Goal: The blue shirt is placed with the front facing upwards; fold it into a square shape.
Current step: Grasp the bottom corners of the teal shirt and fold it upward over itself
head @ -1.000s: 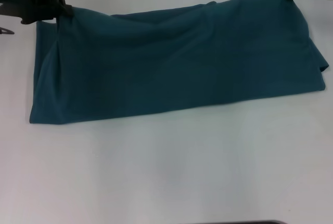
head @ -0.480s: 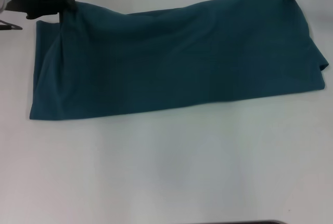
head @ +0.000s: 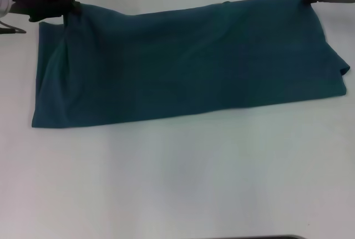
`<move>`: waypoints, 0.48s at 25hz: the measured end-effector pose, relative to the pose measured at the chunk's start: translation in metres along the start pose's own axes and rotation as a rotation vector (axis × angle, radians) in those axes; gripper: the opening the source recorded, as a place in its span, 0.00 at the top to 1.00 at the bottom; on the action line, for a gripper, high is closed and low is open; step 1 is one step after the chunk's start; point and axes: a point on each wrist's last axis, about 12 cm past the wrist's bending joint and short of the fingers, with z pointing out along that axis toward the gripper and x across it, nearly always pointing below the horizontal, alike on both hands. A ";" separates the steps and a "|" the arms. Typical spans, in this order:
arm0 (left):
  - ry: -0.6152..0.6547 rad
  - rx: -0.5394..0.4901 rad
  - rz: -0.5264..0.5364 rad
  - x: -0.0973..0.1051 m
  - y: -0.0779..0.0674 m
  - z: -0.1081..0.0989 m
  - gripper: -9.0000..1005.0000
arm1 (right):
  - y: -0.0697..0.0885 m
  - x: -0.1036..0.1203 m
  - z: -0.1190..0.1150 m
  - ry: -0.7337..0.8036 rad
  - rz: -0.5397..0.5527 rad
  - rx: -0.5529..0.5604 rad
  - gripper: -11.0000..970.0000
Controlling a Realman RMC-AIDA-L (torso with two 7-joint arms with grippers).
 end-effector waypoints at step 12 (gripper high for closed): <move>-0.023 -0.009 -0.029 -0.004 0.002 -0.002 0.96 | 0.006 -0.018 0.001 -0.014 -0.057 0.028 0.96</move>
